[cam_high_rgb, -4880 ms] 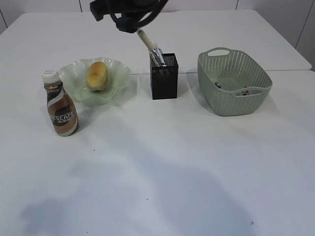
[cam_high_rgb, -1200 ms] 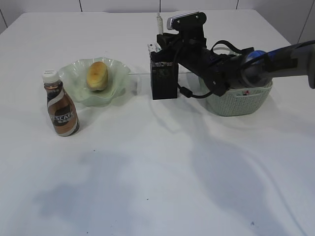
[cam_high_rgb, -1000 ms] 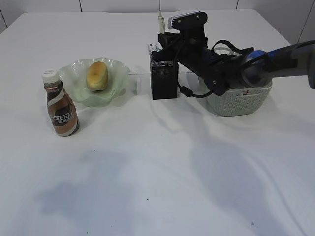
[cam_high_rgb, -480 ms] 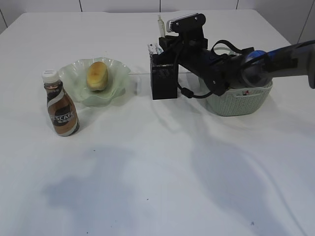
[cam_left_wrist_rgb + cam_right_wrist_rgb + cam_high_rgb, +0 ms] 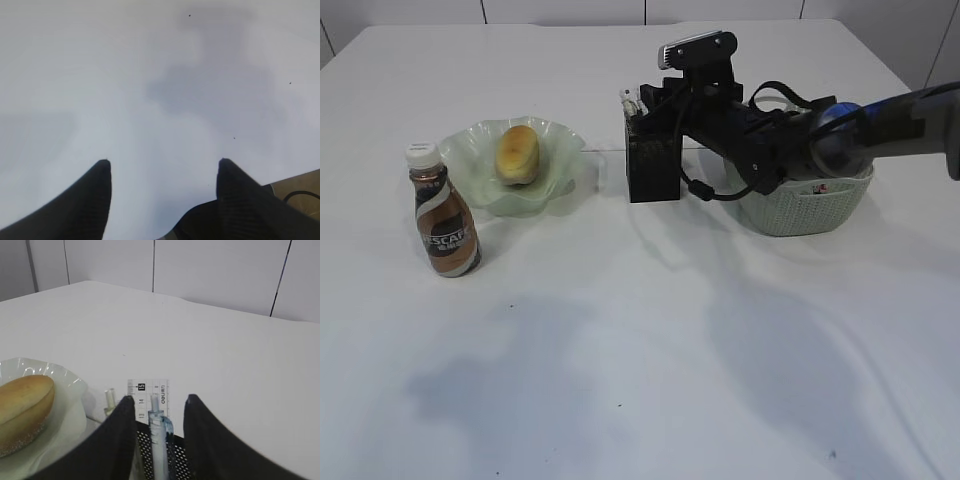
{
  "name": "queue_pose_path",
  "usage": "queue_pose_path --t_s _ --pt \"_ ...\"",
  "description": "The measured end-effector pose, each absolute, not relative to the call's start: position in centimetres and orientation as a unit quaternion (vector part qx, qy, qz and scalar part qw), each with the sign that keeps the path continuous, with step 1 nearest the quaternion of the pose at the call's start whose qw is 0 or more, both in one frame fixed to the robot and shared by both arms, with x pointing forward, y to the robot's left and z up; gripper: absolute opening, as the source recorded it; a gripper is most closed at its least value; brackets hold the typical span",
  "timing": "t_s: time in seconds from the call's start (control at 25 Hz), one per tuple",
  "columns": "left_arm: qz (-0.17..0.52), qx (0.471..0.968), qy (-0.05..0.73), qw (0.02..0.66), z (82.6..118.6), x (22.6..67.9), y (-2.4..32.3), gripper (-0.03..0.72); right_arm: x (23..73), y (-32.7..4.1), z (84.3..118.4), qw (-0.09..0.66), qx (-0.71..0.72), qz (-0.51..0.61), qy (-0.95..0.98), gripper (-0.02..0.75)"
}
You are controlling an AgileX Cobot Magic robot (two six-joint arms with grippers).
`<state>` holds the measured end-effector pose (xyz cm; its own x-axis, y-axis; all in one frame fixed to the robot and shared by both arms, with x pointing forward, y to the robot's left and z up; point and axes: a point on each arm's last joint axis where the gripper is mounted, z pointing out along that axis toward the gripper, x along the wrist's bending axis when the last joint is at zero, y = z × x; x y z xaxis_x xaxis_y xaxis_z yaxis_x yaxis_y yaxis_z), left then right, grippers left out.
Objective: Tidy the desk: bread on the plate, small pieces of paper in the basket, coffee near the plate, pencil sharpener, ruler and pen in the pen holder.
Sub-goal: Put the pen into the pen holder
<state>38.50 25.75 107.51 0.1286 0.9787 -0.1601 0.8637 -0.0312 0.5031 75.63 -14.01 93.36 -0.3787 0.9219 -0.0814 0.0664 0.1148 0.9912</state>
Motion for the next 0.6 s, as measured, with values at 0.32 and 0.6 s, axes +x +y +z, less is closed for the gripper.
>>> queue_pose_path --t_s 0.32,0.6 --pt "0.132 0.713 0.645 0.239 107.5 38.6 26.0 0.466 75.5 -14.2 93.8 0.389 0.406 0.518 0.645 0.357" --pt "0.157 0.71 0.638 0.255 107.8 39.0 26.1 0.466 74.7 -14.7 98.9 0.396 0.412 0.507 0.646 0.358"
